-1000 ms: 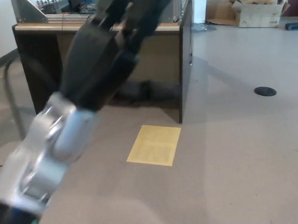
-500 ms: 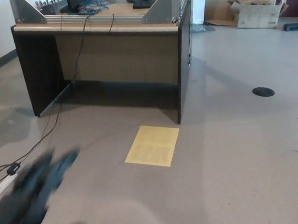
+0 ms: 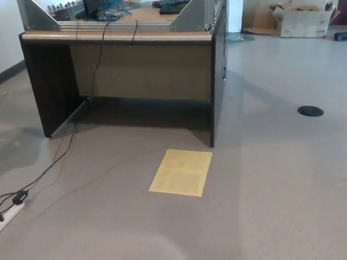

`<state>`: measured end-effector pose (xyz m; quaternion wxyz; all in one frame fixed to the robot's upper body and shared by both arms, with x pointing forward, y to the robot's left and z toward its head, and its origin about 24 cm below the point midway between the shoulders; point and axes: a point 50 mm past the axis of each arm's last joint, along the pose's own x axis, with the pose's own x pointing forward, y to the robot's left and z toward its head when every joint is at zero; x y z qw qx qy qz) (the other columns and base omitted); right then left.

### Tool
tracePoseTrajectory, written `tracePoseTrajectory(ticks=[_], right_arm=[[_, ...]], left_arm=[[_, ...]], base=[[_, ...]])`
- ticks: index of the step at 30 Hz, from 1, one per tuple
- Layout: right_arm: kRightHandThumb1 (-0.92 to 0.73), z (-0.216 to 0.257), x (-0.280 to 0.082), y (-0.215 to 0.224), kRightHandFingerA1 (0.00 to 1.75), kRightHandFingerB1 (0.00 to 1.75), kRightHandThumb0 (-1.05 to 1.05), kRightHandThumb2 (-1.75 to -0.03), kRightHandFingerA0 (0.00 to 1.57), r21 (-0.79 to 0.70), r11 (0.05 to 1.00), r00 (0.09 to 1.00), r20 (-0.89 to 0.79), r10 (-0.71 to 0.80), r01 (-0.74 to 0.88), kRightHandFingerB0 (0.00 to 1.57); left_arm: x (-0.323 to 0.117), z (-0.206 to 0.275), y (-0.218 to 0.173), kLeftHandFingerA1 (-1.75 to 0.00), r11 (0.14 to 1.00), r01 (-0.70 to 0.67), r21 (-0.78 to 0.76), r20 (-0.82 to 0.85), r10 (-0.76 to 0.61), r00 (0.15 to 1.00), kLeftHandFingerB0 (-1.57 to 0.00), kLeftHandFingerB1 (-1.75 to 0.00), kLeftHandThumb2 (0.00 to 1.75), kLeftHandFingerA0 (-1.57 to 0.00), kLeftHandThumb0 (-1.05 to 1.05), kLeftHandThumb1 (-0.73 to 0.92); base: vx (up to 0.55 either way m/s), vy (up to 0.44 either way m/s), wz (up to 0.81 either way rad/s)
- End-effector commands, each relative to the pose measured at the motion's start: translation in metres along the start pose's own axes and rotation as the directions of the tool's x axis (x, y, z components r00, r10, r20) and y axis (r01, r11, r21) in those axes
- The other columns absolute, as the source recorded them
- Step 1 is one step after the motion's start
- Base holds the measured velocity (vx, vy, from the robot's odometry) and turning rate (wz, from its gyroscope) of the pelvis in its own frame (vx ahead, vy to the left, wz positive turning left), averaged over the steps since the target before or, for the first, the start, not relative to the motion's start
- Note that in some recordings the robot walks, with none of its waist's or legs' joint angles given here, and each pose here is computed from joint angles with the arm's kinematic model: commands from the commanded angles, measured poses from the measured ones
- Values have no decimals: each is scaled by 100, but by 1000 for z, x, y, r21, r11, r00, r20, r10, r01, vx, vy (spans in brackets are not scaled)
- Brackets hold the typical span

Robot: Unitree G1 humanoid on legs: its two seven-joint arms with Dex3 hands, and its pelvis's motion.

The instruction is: A person hands over a black lunchbag to the robot and the robot uses its left hand to grab the strips of the lunchbag, the gives it back to the person.

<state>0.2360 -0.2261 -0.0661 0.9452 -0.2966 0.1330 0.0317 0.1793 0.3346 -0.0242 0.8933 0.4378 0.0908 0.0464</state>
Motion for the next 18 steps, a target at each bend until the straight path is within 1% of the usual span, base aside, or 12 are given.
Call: tracePoseTrajectory(ticks=[1,2,3,4,5,6,7,8,9,10,12,18], right_arm=[[-62,-9,-10,-5,56,47,-63,-98,37,3,999,999,-7,-46,46,23],[-61,-12,-14,-6,56,47,-62,-97,37,7,999,999,-10,-43,43,23],[-60,-13,-16,-6,57,48,-61,-97,37,12,999,999,-8,-45,45,23],[-59,-16,-19,-7,58,48,-59,-97,38,10,999,999,-7,-47,47,23],[-59,-17,-20,-7,57,48,-61,-98,38,5,999,999,-10,-45,45,23],[-59,-18,-21,-7,57,48,-61,-98,38,1,999,999,-14,-41,41,23],[-60,-19,-21,-7,57,48,-62,-97,38,1,999,999,-19,-39,39,24],[-60,-19,-21,-6,57,48,-62,-97,38,2,999,999,-22,-42,42,24],[-59,-19,-21,-6,57,48,-62,-96,38,1,999,999,-21,-45,45,25],[-59,-18,-21,-6,57,48,-62,-96,38,0,999,999,-19,-46,46,25],[-58,-8,-9,-11,57,49,-61,-96,38,17,998,998,4,-63,63,26],[-58,-7,-9,-11,57,48,-58,-96,37,5,999,998,11,-54,54,24]], left_arm=[[-2,-2,8,-49,996,-27,-88,32,30,999,0,-46,90,-1,-35,29],[-4,-1,5,-49,996,-19,-88,38,22,999,0,-46,90,-1,-35,30],[-6,-2,4,-30,996,-12,-87,44,16,999,-20,-28,57,-17,-67,56],[-8,-3,1,-29,997,-1,-82,42,4,999,-21,-28,58,-19,-69,56],[-10,-3,0,-51,997,2,-81,42,1,999,-7,-49,90,-7,-32,29],[-10,-3,-1,-51,997,2,-82,43,2,999,-7,-49,90,-7,-32,29],[-10,-3,-1,-30,996,3,-84,45,1,999,-22,-28,58,-24,-65,55],[-10,-4,-1,-31,996,8,-91,41,-5,999,-21,-28,58,-27,-65,55],[-10,-4,-1,-42,995,10,-95,39,-6,999,-16,-38,78,-24,-69,48],[-10,-4,-1,-42,995,10,-97,40,-6,999,-16,-38,78,-24,-69,48],[1,3,4,-42,994,-16,-112,63,23,998,-16,-38,77,-23,-68,47],[3,4,7,-43,993,0,-120,70,8,997,-14,-38,79,-23,-71,48]], base=[[0,0,0],[0,0,0],[0,0,0],[0,0,0],[0,0,0],[0,0,0],[0,0,0],[0,0,0],[0,0,0],[0,0,0],[0,0,0],[0,0,0]])
